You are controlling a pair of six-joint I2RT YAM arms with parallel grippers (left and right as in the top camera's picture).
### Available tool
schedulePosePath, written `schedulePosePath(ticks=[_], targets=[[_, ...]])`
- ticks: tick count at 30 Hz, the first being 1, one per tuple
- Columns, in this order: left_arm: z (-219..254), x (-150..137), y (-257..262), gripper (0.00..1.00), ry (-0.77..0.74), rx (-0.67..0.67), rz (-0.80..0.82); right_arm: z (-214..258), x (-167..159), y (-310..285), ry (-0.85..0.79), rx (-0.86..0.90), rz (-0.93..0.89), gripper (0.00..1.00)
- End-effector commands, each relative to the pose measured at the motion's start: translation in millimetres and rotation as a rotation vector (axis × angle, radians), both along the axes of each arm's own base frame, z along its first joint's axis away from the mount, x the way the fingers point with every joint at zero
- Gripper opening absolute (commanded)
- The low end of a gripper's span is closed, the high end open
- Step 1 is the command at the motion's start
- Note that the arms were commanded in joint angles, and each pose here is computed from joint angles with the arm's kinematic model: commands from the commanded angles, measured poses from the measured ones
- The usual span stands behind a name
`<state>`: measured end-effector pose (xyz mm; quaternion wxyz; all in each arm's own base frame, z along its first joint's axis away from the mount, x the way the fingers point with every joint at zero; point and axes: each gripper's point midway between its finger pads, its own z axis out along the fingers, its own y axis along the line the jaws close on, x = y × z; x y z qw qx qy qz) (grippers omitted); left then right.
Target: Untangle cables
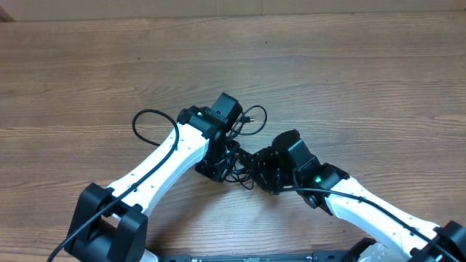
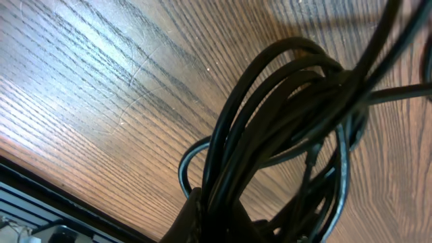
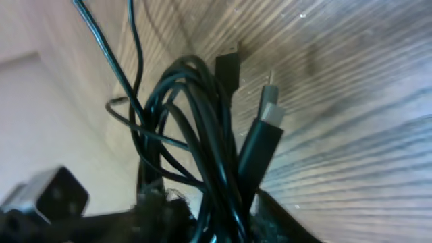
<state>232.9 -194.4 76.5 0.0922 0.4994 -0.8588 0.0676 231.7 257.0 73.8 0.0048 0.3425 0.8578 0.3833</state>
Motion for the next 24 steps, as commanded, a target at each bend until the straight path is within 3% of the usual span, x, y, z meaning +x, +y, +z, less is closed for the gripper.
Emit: schedulePosePath(ticks=[1,8,14,24], targets=[[-3.3,0.3,5.9,0.04,0.025,0.027,0.081,6.9,5.5,0.8,-0.017,-0.011,-0.010,0.52],[-3.4,3.7,12.3,0.04,0.041,0.036,0.162,-9.4,2.0,-17.8,0.016,-0.113,-0.056,0.62],[-3.4,6.2,16.0,0.05,0.054,0.043,0.242,-27.3,-16.1,-37.0,0.105,-0.213,-0.064,0.64],[-5.4,13.2,25.9,0.06,0.023,0.100,0.316,-26.6,-46.9,-27.0,0.163,-0.169,0.129,0.69]])
